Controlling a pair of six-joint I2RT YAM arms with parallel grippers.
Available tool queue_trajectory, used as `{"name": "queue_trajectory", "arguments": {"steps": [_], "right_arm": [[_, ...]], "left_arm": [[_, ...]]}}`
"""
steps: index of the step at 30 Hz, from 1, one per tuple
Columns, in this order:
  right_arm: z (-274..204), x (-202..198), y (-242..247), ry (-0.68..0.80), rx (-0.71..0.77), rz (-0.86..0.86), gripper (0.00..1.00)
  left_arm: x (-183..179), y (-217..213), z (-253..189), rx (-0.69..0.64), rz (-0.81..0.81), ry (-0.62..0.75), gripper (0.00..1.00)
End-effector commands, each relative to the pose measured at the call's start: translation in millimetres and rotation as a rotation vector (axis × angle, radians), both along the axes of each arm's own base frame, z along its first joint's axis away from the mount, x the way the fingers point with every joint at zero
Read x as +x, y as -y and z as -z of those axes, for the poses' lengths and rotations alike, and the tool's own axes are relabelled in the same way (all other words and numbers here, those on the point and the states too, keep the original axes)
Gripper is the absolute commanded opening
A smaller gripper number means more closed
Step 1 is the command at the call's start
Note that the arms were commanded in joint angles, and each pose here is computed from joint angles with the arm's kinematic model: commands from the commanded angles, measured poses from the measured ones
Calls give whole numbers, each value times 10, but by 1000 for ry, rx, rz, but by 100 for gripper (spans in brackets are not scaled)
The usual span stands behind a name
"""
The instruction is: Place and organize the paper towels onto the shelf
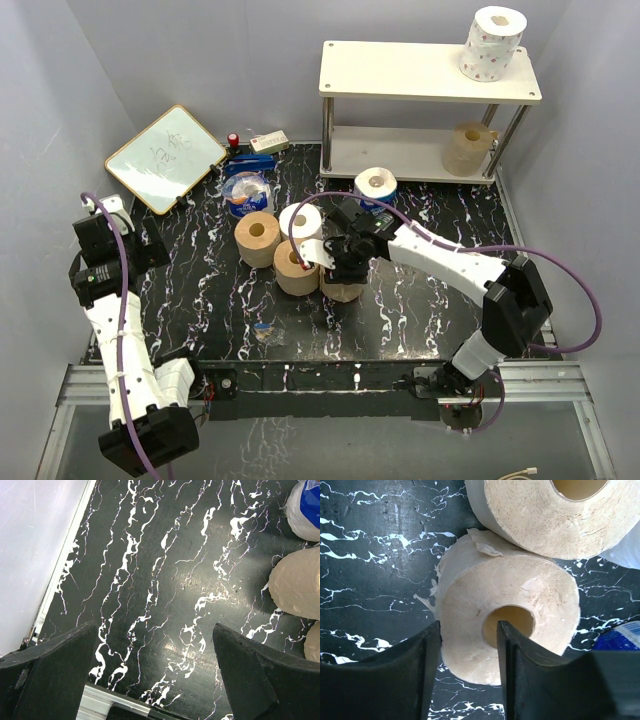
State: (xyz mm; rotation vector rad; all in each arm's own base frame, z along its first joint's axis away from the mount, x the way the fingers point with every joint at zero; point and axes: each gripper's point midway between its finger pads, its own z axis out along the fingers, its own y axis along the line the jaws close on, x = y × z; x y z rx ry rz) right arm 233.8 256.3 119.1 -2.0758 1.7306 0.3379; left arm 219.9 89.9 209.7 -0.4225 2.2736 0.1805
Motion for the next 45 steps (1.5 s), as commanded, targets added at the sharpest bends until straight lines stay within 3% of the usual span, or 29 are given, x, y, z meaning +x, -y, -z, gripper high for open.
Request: {"name": "queue_trajectory", "arguments": {"steps": [1,7,10,13,16,23,25,31,38,45], "right_arm": [[-6,80,-105,17,22,13,43],[39,30,-88,-15,13,25,42],[60,15,-80,-23,9,29,36],[55,14,-79,-25,5,33,24],[-38,71,-65,0,1,53,0],[-625,403,135,179,67,177,0],[-902,725,437,232,110,294,0],[-1441,1254,1174,337,121,427,0],[-1492,1812,1806,371,83,531,0],[-1252,2427,1964,391,74,584,0]], "left_arm": [[-2,-20,-29,7,-4,7,98],[-1,-15,-22,4,-1,5,98],[-1,-16,-25,4,-2,6,98],[-1,-12,-27,5,0,7,98],[-3,-15,-36,8,-1,10,98],[-30,-15,-78,17,-7,26,98],[-31,-14,-89,18,-7,30,98],[-21,-5,-70,10,0,24,98],[-32,6,-100,16,4,37,98],[-32,12,-107,15,6,41,98]]}}
